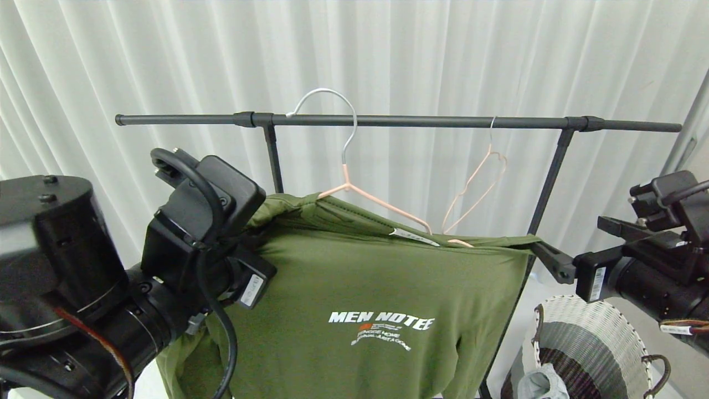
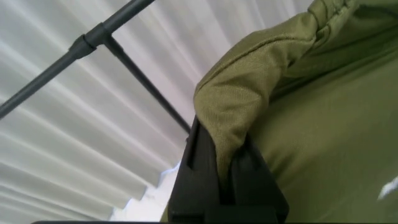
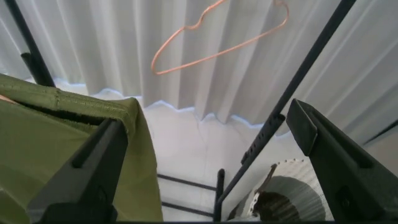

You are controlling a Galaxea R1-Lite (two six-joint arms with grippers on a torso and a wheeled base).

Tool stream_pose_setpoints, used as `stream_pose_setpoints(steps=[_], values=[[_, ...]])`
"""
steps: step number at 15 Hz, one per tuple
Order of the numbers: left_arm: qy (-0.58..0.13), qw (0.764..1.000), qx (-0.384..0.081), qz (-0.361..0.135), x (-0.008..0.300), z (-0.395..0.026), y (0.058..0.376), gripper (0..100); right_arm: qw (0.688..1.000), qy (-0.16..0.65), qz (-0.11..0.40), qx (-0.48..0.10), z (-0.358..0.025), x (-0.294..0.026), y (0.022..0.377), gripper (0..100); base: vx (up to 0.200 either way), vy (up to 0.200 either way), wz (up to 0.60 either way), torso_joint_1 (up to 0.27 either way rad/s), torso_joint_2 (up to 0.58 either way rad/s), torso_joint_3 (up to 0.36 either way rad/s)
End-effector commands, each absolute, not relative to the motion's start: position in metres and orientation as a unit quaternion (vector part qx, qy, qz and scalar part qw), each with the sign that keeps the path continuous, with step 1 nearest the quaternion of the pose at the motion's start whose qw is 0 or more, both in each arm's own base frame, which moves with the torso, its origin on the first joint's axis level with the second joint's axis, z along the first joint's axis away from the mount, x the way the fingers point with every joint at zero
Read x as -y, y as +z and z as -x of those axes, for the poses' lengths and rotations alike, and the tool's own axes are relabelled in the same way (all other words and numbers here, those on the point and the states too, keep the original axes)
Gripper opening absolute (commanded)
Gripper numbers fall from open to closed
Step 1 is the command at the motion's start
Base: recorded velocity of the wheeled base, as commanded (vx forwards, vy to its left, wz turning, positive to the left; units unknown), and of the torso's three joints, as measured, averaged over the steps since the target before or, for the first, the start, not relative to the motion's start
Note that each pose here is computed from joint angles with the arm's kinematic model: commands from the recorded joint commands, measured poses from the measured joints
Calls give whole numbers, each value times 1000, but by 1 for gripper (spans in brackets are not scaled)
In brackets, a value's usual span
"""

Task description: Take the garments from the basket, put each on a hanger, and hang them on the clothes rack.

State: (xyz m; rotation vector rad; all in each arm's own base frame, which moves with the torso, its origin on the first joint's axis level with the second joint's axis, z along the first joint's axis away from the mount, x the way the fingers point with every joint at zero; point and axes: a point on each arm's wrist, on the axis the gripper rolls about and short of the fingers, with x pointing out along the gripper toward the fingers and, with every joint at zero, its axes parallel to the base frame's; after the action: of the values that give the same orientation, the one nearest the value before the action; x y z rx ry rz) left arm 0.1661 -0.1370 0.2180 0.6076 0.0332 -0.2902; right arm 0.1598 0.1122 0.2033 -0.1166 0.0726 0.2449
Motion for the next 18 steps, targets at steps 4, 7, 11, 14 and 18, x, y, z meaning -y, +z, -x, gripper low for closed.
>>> stream_pose_setpoints(steps=[4,7,11,14,18], values=[[-137,943,-20,-302,136,-168,217,0,981,182,67,15,-134,-120,226,100,0,0,0,0,0,0],[-123,947,-20,-296,135,-169,219,0,968,240,66,20,-116,-132,230,100,0,0,0,0,0,0],[-121,949,-17,-292,134,-168,221,0,963,259,67,20,-112,-138,231,100,0,0,0,0,0,0],[-120,952,-4,-282,136,-169,223,0,961,265,70,18,-116,-144,234,100,0,0,0,0,0,0],[-122,953,3,-277,136,-169,225,0,953,294,74,15,-132,-182,242,100,0,0,0,0,0,0]])
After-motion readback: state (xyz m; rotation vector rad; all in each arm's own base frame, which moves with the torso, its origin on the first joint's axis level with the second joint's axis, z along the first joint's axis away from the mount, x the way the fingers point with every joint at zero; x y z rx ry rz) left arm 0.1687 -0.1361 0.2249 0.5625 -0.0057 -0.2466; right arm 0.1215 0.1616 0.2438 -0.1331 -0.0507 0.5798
